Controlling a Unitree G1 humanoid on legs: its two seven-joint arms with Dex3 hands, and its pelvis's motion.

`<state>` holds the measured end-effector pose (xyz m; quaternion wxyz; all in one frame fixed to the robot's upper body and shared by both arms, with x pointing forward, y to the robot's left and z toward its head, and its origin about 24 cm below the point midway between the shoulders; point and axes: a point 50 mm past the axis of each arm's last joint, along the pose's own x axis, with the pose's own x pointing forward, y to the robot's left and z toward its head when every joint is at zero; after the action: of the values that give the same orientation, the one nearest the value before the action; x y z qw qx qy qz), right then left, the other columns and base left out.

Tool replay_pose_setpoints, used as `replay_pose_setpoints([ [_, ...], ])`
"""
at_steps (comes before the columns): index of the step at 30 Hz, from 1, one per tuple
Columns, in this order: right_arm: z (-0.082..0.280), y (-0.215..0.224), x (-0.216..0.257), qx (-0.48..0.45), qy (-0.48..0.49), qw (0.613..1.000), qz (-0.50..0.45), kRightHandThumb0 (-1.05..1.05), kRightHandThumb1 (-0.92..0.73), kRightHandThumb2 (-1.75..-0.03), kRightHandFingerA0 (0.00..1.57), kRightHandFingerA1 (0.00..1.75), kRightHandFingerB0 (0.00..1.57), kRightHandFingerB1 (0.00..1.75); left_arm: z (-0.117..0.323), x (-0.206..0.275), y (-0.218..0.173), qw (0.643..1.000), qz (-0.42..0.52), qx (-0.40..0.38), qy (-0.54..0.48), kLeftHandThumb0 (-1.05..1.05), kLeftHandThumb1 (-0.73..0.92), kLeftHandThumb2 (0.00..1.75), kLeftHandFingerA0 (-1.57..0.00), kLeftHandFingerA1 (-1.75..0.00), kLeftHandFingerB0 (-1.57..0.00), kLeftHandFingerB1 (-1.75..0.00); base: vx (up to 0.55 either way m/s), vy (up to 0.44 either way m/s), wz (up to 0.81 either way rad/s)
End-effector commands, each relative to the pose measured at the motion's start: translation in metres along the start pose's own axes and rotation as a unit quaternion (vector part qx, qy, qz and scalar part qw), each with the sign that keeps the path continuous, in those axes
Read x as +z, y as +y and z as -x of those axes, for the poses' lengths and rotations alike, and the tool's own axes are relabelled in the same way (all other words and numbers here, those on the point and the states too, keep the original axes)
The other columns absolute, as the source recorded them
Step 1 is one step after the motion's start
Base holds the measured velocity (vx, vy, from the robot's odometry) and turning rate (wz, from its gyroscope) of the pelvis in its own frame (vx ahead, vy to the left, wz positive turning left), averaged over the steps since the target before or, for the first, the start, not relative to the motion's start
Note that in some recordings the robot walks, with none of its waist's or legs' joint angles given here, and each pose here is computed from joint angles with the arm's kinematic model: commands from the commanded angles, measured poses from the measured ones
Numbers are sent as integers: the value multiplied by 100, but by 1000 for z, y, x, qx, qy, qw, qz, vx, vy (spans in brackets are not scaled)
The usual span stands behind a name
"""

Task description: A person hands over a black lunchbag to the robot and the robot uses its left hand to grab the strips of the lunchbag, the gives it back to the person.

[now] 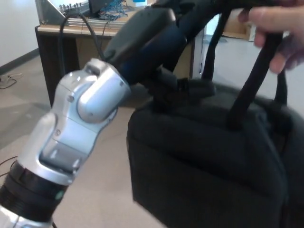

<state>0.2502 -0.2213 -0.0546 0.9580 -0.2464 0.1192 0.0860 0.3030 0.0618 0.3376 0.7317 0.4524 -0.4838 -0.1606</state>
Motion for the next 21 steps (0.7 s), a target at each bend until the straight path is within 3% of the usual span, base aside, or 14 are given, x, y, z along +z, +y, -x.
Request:
replay_pose_setpoints([
  [1, 5, -1, -6, 3, 10, 1000, 17, -69, -77, -64, 31, 37, 29, 34, 6, -5, -9, 1000, -7, 2, 23, -82, 49, 84, 0, 0, 0, 0, 0, 0, 0],
  [15, 10, 3, -12, 11, 18, 1000, 12, -69, -77, -63, 33, 38, 30, 34, 23, -14, -12, 998, -25, 21, 51, -73, 46, 83, 0, -8, 0, -9, 0, 0, 0],
  [16, 10, 3, -12, 12, 18, 1000, 10, -70, -77, -64, 33, 37, 31, 34, 22, -14, -13, 998, -29, 27, 49, -72, 57, 58, 0, -15, 0, -17, 0, 0, 0],
  [18, 9, 2, -11, 13, 20, 1000, 10, -70, -77, -64, 33, 37, 31, 34, 20, -13, -13, 998, -35, 33, 47, -72, 57, 58, 0, -15, 0, -17, 0, 0, 0],
  [19, 9, 2, -11, 13, 19, 1000, 9, -69, -76, -63, 34, 38, 31, 34, 19, -12, -14, 997, -39, 41, 44, -70, 45, 84, 0, -16, 0, -15, 0, 0, 0],
  [21, 9, 1, -11, 14, 18, 1000, 8, -69, -76, -63, 33, 38, 30, 34, 13, -10, -17, 996, -49, 59, 35, -70, 45, 84, 0, -17, 0, -15, 0, 0, 0],
])
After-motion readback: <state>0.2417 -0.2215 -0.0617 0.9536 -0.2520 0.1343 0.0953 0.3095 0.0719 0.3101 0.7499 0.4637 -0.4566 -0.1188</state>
